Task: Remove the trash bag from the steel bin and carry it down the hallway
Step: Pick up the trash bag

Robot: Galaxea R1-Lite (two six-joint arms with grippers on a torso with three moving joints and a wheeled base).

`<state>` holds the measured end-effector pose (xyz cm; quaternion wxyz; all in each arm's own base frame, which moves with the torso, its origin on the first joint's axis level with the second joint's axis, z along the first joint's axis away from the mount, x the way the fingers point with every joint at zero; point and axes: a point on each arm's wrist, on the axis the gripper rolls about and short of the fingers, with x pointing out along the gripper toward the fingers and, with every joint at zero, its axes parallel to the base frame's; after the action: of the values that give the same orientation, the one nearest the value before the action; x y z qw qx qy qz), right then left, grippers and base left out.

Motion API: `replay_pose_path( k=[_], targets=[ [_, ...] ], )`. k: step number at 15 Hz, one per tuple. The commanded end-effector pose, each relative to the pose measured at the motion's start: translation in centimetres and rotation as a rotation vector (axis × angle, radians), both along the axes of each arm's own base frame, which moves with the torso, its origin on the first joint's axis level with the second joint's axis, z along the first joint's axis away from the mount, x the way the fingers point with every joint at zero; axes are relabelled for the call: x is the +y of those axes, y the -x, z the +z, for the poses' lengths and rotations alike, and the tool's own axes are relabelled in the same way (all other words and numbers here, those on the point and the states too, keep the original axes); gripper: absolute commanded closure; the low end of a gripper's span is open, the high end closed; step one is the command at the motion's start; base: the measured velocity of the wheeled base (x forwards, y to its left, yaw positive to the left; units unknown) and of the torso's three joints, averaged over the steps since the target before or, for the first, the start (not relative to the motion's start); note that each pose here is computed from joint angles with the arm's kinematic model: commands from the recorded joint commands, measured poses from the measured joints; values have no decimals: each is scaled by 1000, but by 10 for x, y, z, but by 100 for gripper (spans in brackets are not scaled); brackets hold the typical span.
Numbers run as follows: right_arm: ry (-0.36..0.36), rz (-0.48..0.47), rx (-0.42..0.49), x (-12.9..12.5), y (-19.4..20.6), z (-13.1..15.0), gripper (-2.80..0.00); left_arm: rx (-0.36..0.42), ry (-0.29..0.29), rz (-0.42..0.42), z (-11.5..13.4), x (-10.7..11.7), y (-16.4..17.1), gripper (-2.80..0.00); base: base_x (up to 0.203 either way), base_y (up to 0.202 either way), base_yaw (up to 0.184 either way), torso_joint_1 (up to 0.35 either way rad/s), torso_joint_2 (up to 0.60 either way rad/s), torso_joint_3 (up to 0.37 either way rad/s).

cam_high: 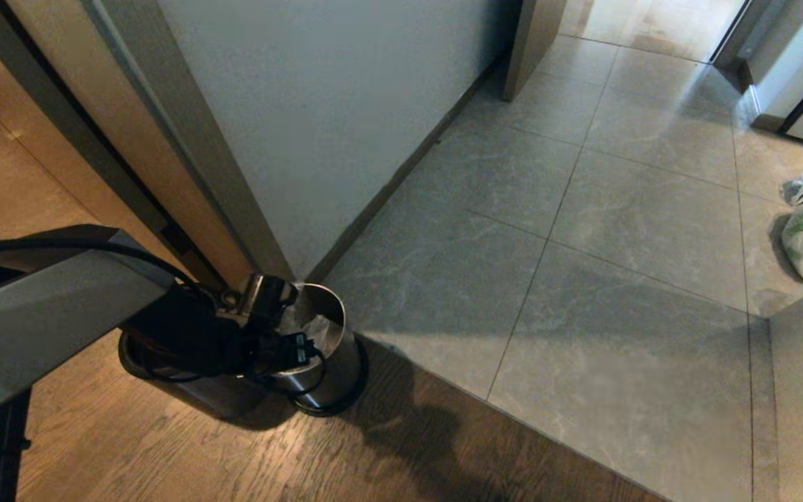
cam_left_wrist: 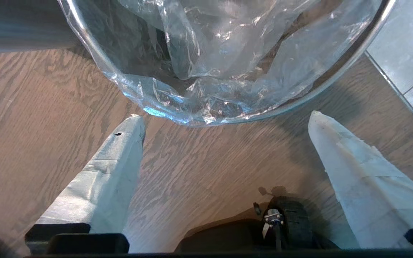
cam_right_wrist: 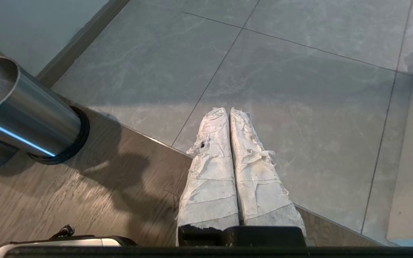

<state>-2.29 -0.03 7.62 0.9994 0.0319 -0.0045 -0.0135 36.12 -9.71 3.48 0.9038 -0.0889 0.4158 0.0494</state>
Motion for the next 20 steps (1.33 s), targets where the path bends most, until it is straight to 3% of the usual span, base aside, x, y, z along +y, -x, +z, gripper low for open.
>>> replay_pose_path(
  k=[1, 6, 11, 20],
  targets=[
    [-1, 0, 0, 0, 0, 0, 0, -5, 2, 5, 0, 0, -2, -280, 0, 0, 0, 0, 0, 0],
    [-1, 0, 0, 0, 0, 0, 0, -38, -49, -10, -6, -2, -13, -280, 0, 0, 0, 0, 0, 0],
    [-1, 0, 0, 0, 0, 0, 0, -85, -35, -19, -1, -5, -20, -280, 0, 0, 0, 0, 0, 0],
    [-1, 0, 0, 0, 0, 0, 0, -71, -38, -25, -15, -8, -32, -280, 0, 0, 0, 0, 0, 0]
  ],
)
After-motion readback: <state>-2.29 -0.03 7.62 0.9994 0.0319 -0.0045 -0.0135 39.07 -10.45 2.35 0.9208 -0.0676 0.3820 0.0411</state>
